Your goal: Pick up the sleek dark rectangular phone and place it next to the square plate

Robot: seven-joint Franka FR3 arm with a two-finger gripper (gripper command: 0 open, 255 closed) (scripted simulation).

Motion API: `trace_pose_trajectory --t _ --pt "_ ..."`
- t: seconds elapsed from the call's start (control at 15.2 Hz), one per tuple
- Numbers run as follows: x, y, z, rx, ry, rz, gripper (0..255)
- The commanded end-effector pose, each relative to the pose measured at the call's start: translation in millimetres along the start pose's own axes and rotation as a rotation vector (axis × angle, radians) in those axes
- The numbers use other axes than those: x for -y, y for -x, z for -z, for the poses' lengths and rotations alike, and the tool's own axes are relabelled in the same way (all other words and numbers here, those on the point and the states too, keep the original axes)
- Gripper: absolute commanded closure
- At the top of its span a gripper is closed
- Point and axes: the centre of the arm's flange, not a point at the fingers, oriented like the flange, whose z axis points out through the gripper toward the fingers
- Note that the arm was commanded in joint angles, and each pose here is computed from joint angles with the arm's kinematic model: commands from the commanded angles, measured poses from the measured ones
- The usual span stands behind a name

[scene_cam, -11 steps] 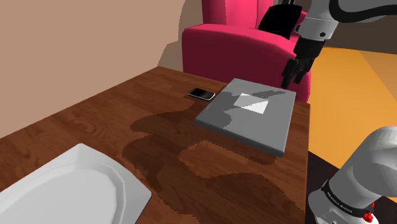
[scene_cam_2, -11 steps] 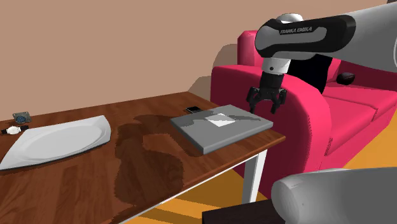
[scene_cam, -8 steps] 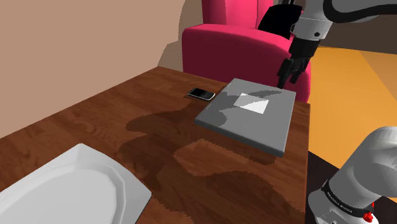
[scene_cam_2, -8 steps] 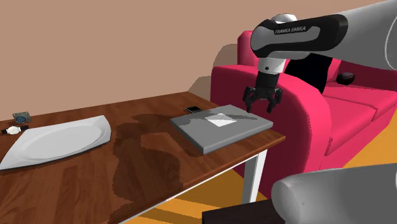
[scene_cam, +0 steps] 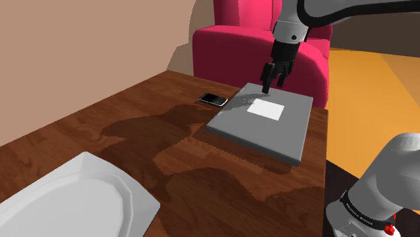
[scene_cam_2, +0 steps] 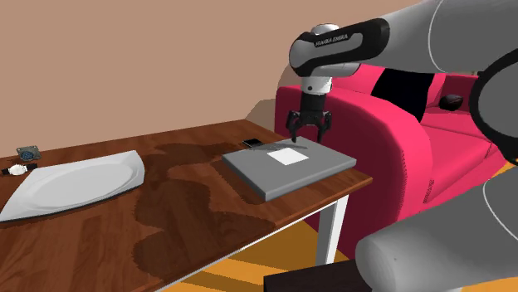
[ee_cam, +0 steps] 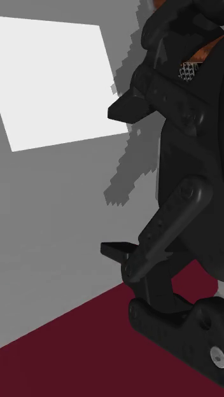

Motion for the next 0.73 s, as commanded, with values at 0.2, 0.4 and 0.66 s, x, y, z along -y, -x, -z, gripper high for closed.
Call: trace_pose_trajectory --t 0.2,0.4,0.66 --pt "50.6 -46.0 -9.8 0.006 0.015 0.034 0" --pt "81.0 -73.0 -15.5 0.010 0.025 0.055 0" --pt "122.4 -107.9 -23.8 0.016 0.038 0.082 0"
